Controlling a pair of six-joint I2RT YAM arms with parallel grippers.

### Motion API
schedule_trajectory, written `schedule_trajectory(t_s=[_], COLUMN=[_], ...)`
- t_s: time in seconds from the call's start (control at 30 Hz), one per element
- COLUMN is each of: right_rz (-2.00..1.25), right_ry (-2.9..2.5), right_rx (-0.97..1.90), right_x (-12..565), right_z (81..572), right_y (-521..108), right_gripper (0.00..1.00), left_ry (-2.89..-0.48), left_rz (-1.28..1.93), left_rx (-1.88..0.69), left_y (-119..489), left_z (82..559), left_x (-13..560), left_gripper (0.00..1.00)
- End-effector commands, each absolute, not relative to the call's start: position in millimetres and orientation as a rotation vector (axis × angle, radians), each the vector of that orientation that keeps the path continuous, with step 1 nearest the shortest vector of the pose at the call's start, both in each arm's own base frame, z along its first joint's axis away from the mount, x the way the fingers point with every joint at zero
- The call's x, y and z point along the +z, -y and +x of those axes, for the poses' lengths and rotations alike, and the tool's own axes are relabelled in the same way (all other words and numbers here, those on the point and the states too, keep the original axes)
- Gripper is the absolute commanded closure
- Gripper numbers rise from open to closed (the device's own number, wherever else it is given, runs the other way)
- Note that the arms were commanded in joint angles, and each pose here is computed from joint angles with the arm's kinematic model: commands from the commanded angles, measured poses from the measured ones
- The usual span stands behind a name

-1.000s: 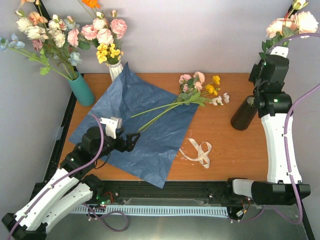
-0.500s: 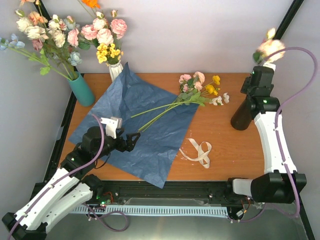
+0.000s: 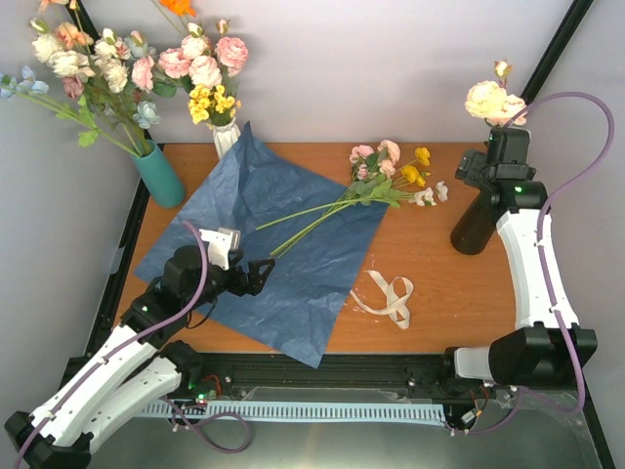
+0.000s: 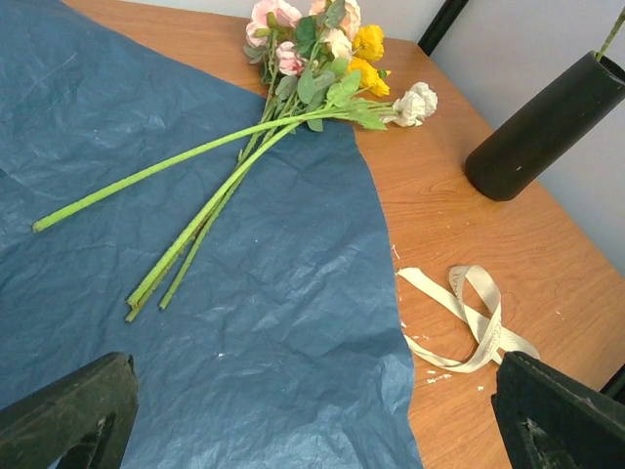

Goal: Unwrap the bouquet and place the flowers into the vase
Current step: Insert the fake flower into the vase.

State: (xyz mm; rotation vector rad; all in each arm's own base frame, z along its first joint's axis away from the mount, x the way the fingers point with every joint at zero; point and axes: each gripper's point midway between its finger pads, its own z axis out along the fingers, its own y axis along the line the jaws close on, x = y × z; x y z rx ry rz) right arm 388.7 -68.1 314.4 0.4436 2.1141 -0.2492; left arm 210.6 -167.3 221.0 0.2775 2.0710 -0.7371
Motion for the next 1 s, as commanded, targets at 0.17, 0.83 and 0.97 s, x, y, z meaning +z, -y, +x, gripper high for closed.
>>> schedule_trajectory(t_s=[0.17,0.83,0.97], right_rz=[0.374,0.102,0.086], right_ry=[-2.044,-1.922,-1.943], right_rx=[0.018,0.784,0.855], right_x=[370.8,397.6,379.1], right_z=[352.3,272.7,272.2], right_y=[33.6,-77.3,-89.6], right_gripper=[0.0,0.0,0.0], left_ry=[-2.057,-2.195,-2.278], left_rz=[0.351,0.622,0.669], left_rx=[-0.759,-0.481,-0.412], left_y=[182.2,217.7,224.5], left_z=[217.3,322.5,347.8], left_x=[243.3,227.0,196.5], left_gripper=[0.01,0.03,0.09])
